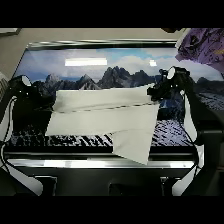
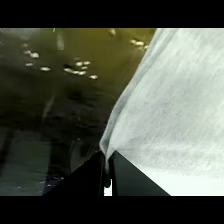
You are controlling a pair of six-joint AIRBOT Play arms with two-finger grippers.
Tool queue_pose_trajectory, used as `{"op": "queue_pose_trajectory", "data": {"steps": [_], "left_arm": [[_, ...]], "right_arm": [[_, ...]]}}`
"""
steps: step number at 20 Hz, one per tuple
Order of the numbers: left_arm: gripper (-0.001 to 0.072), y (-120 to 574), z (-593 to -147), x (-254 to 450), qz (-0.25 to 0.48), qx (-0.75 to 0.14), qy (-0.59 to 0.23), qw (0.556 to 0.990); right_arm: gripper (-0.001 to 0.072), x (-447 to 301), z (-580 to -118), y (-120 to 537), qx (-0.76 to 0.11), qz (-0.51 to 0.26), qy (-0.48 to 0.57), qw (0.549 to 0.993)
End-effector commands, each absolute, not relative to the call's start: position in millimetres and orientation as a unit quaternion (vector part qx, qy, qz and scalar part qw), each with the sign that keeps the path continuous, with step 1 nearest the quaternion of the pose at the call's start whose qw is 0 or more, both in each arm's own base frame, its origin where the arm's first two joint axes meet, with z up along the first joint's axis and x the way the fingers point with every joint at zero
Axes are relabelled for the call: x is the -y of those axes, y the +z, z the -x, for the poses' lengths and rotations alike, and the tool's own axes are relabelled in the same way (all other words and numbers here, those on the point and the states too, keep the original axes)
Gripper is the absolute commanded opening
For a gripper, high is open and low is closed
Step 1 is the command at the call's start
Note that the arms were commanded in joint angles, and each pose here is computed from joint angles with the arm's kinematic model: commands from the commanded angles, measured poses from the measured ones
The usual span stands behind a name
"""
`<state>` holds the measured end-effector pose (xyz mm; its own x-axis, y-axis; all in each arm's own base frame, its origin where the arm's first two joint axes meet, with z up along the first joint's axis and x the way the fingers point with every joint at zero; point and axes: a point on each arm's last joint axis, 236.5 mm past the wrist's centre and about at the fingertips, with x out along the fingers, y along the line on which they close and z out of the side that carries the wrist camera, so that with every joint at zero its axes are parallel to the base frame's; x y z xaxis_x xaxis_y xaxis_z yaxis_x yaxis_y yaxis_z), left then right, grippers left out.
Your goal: Fold the clothes and pants, and hang the long-sleeved shirts on hangers.
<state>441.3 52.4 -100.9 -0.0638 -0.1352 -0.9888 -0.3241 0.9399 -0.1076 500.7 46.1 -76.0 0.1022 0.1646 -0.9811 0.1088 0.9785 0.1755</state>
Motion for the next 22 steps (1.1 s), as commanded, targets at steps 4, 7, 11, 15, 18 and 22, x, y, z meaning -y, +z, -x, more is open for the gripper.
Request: {"op": "queue_pose_trajectory", "data": {"steps": [4,7,11,15,18,22], "left_arm": [[0.0695,-95,-446,-50,0.185,-0.724,0.089,0.658],[0.0692,-42,-463,-86,0.172,-0.684,0.128,0.697],[0.0687,37,-449,-138,0.154,-0.623,0.188,0.743],[0.0686,76,-418,-150,0.214,-0.589,0.188,0.756],[0.0686,76,-380,-151,0.245,-0.591,0.195,0.743],[0.0685,75,-350,-149,0.255,-0.592,0.206,0.736]], "right_arm": [[0.0504,-61,-493,-68,-0.678,-0.137,0.033,0.721],[0.0568,-50,-501,-2,-0.639,-0.129,0.053,0.757],[0.0595,15,-457,60,-0.630,-0.185,0.054,0.752],[0.0590,5,-376,41,-0.638,-0.341,0.131,0.678],[0.0579,-35,-298,-14,-0.675,-0.385,0.130,0.616],[0.0533,-72,-235,-61,-0.678,-0.424,0.122,0.588]]}}
